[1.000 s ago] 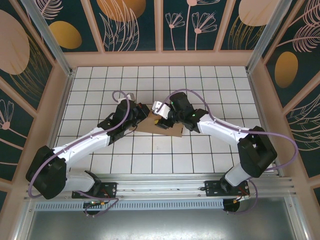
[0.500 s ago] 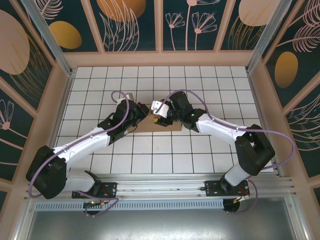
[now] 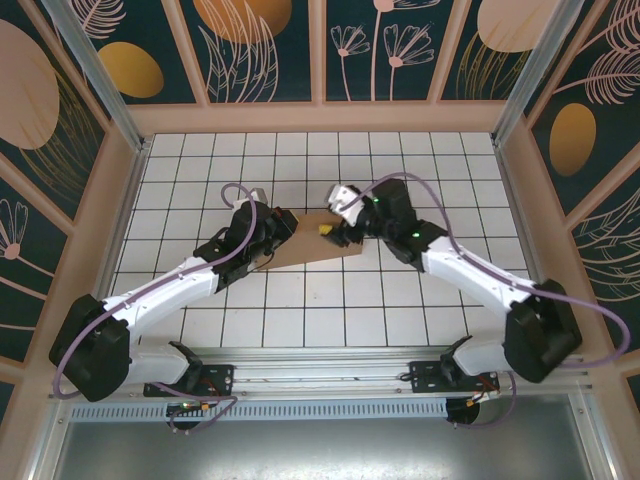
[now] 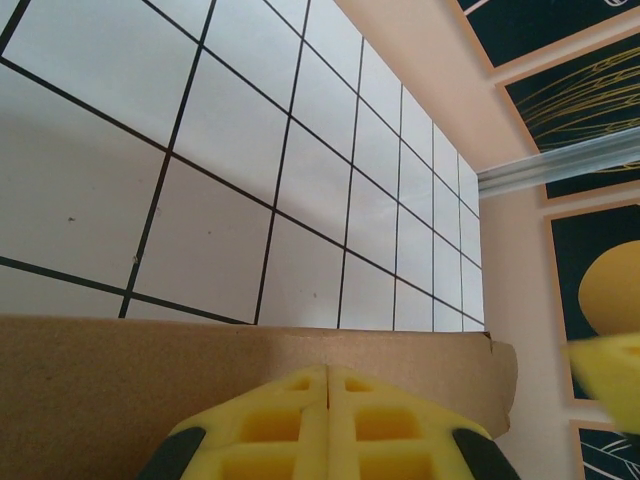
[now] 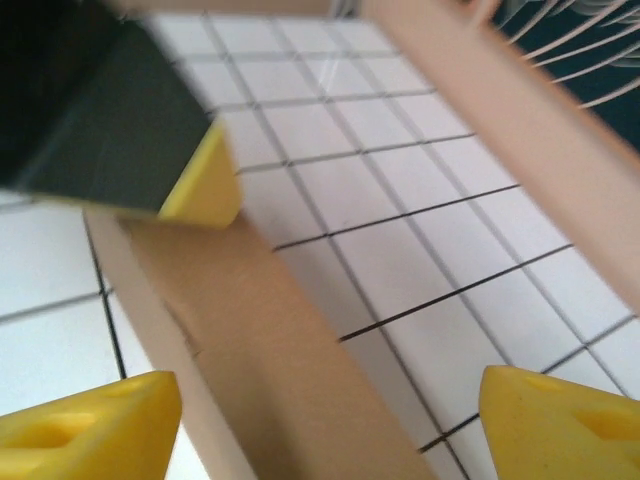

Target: Fold the paper box

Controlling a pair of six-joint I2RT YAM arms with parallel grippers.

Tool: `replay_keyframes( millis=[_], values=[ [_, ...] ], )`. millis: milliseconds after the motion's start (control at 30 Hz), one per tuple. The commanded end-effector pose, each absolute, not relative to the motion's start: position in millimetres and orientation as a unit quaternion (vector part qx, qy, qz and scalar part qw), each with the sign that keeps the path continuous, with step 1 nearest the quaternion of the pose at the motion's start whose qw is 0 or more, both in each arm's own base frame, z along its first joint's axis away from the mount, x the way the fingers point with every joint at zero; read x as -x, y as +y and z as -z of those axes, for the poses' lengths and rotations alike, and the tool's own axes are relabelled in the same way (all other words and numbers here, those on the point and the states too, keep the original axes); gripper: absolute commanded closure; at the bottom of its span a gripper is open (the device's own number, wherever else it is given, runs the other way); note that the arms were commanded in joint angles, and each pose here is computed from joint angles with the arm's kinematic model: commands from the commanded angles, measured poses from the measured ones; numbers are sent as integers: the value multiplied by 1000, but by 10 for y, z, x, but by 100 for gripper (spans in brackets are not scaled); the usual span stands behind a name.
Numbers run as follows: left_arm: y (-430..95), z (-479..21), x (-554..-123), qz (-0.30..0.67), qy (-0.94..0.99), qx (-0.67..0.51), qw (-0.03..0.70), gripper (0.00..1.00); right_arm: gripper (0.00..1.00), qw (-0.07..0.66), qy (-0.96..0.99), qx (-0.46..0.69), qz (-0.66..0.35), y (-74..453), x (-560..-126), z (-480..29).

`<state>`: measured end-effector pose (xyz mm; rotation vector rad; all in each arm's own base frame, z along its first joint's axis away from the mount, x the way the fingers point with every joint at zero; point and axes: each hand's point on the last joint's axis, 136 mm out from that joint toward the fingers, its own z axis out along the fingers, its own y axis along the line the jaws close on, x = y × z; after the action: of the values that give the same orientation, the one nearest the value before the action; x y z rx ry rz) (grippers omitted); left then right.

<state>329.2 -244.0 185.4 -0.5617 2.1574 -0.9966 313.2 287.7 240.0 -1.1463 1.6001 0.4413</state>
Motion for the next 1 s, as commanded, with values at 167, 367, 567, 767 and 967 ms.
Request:
replay_keyframes(
  millis=[167,367,567,767,967],
  values=[
    [-2374,-1345,-3093,332,873,206,292,100,95,504,791,146,-313,2114,-3533,-2723],
    [-2386,-1291,-3085,330,876,201,288,100,73,339,859,85,-373,2172,-3599,-2412],
    [-2390,-1242,-3071,329,879,199,282,100,71,288,878,79,-375,2247,-3587,-2177],
    [-2386,-1240,-3066,326,881,196,283,100,71,270,887,74,-367,2221,-3536,-1976],
    [-2396,-1241,-3074,325,882,192,283,100,71,261,896,63,-354,2168,-3497,-1798]
  ],
)
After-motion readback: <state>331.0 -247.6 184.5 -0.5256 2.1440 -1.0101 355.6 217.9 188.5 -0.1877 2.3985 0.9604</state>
